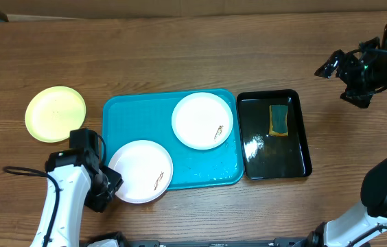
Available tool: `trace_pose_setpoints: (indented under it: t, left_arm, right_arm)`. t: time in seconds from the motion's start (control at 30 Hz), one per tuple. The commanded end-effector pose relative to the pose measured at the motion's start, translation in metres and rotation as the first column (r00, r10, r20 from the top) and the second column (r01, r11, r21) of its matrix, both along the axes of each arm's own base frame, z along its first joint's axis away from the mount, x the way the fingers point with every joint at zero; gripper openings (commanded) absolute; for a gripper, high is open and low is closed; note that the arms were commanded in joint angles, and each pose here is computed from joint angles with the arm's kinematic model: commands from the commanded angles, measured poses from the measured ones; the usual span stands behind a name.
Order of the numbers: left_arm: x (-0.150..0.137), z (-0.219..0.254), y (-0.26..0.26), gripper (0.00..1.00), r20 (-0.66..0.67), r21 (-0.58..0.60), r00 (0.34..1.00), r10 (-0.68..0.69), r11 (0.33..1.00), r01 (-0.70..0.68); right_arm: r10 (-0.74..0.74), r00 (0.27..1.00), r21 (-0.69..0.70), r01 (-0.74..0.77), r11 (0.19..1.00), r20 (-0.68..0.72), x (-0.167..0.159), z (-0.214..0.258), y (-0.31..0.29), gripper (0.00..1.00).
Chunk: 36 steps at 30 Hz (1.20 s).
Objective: Clean dirty plates on tray and stack at the side
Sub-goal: 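Grip the lower white plate's rim with the left gripper and slide it up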
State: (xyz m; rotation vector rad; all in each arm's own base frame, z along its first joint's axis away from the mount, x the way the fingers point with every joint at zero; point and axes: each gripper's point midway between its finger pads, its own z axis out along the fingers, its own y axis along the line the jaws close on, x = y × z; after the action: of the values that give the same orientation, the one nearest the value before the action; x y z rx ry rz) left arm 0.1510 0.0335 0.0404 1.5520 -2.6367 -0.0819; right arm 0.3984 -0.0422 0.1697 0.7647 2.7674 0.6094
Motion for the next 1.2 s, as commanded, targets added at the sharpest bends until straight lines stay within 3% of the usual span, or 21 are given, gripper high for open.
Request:
trace_pose_setpoints:
  t: [0.0,0.03,0.17,0.57,0.77,0.9,1.07,1.17]
  left_arm:
    - [0.004,-0.008,-0.007,0.29,0.046,-0.046,0.998,-0.041,0.998,0.044]
    - [0.006,-0.01,-0.008,0.22,0.056,-0.05,0.997,-0.053,0.997,0.056]
    - [0.007,-0.013,-0.009,0.21,0.066,-0.057,0.995,-0.078,0.995,0.082]
    - [0.047,-0.011,-0.001,0.28,0.223,0.007,0.952,-0.21,0.977,0.214]
    - [0.051,-0.01,0.0,0.29,0.237,0.023,0.931,-0.279,0.959,0.282]
    - [0.048,-0.01,-0.01,0.31,0.246,-0.028,0.917,-0.315,0.943,0.332]
    - [0.029,-0.011,-0.024,0.53,0.204,-0.116,0.919,-0.339,0.923,0.366]
    - [0.017,-0.011,-0.028,0.48,0.165,-0.152,0.928,-0.335,0.921,0.36]
  right_arm:
    - [0.002,0.999,-0.009,-0.001,1.0,0.051,0.003,0.017,-0.001,1.0]
    - [0.002,0.999,-0.009,-0.001,1.0,0.051,0.003,0.017,-0.001,1.0]
    - [0.002,0.999,-0.009,-0.001,1.0,0.051,0.003,0.017,-0.001,1.0]
    - [0.002,0.999,-0.009,-0.001,1.0,0.051,0.003,0.017,-0.001,1.0]
    - [0.002,0.999,-0.009,-0.001,1.0,0.051,0.003,0.017,-0.001,1.0]
    - [0.002,0.999,-0.009,-0.001,1.0,0.051,0.003,0.017,-0.001,1.0]
    - [0.002,0.999,-0.009,-0.001,1.0,0.051,0.003,0.017,-0.001,1.0]
    - [0.002,0.999,-0.009,-0.001,1.0,0.051,0.003,0.017,-0.001,1.0]
